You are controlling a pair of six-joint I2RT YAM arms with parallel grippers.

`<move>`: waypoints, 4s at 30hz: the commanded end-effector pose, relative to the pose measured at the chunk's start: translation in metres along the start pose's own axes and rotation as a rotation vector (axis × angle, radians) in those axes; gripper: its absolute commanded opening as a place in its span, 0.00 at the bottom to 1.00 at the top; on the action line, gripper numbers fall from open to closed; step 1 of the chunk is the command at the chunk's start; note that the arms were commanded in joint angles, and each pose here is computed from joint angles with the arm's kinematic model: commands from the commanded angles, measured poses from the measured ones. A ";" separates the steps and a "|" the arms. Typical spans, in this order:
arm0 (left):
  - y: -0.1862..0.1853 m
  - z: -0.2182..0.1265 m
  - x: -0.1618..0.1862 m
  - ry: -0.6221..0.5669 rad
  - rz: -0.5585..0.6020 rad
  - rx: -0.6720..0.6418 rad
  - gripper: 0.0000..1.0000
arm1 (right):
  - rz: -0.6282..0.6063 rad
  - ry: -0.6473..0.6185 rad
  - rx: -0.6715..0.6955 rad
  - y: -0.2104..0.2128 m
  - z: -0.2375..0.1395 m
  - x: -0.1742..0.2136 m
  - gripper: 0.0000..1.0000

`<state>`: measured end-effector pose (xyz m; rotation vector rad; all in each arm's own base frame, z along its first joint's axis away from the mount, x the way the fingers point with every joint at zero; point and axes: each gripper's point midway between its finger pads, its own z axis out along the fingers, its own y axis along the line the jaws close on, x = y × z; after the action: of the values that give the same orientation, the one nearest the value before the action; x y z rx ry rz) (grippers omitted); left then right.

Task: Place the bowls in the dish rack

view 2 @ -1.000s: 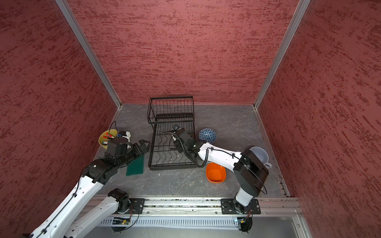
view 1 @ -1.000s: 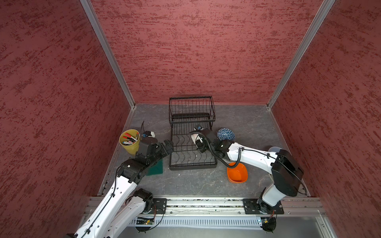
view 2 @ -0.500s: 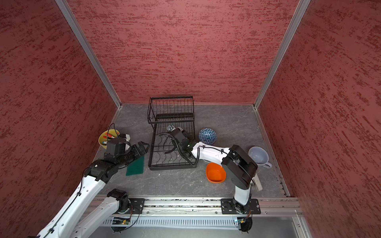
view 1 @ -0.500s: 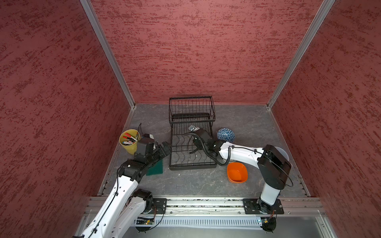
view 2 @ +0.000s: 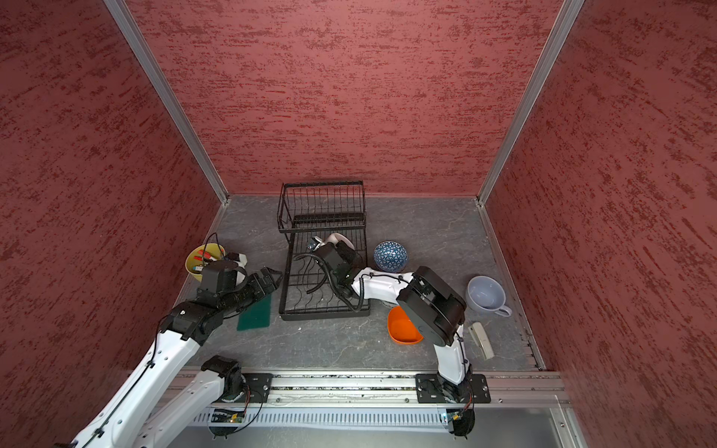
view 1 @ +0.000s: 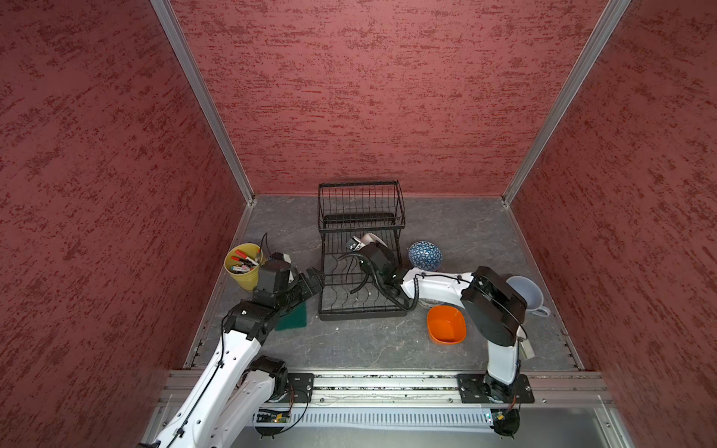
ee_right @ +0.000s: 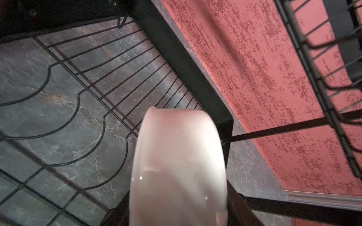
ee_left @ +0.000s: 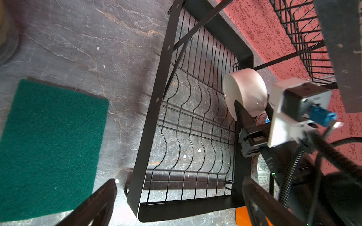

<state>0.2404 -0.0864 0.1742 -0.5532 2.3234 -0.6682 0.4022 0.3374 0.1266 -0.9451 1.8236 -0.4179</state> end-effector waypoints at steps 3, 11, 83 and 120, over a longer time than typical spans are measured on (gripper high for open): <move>-0.001 0.004 -0.003 -0.013 0.019 0.014 1.00 | -0.009 -0.089 0.180 -0.037 -0.004 -0.036 0.43; 0.000 0.008 -0.003 -0.010 0.020 0.016 1.00 | -0.142 -0.069 0.255 -0.030 0.015 -0.031 0.43; 0.002 0.009 -0.005 0.003 0.008 -0.003 1.00 | -0.159 0.066 0.209 -0.019 0.086 0.027 0.98; 0.004 0.013 -0.002 0.012 0.000 0.001 1.00 | 0.195 -0.008 0.013 -0.008 0.062 -0.003 0.99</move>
<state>0.2489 -0.0873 0.1667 -0.5599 2.3364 -0.6766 0.4617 0.3366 0.0811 -0.8010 1.9008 -0.3596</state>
